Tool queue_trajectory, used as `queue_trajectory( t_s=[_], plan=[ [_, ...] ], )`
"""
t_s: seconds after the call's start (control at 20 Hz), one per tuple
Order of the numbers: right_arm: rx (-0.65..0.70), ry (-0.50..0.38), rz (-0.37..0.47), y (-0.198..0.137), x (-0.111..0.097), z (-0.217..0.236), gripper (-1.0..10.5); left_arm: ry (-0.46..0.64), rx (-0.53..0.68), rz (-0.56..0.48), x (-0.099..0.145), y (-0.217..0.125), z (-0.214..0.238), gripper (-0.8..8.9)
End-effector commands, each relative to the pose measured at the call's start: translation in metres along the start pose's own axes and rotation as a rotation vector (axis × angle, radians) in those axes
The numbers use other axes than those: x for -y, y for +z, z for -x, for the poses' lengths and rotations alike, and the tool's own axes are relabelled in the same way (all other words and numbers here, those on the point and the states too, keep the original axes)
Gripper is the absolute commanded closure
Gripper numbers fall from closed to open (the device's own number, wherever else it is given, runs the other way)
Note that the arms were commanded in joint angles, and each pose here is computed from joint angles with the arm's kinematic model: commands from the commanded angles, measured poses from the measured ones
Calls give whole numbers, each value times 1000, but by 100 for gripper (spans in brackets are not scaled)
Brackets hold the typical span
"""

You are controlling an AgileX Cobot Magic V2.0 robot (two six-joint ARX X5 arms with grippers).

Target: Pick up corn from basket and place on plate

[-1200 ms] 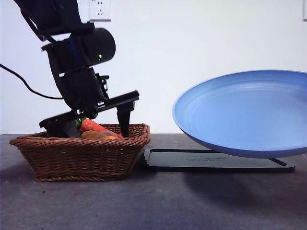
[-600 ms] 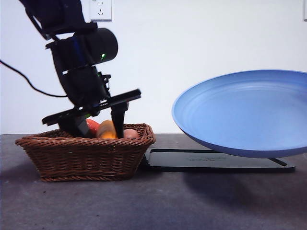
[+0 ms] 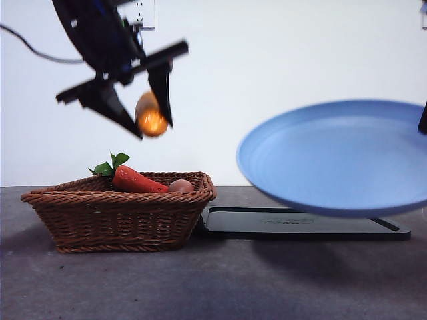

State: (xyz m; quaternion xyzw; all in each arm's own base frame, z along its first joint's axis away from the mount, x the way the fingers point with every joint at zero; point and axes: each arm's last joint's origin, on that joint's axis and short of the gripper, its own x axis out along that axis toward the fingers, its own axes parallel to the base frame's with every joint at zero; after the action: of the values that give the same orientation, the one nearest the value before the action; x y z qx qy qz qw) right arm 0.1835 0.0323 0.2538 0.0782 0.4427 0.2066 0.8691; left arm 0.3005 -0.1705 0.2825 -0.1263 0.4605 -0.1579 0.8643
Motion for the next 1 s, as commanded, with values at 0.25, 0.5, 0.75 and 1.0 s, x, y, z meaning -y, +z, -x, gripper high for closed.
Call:
queue_trajectory(
  t_s=[0.25,0.5,0.75,1.0],
  plan=[
    [-36,138,-153,17,9,-36,945,-242,53,-253,55,-14,28,582],
    [-94,223,-244,21,17,-55,945,-306,-30,-457,93,-47,12,582],
    [-75,233,-243,30,16,-52,945,-309,-134,-585,110,-76,-21,582],
    [-74,236,-249,31,17,-50,945,-287,-197,-604,111,-87,-41,570]
  ],
)
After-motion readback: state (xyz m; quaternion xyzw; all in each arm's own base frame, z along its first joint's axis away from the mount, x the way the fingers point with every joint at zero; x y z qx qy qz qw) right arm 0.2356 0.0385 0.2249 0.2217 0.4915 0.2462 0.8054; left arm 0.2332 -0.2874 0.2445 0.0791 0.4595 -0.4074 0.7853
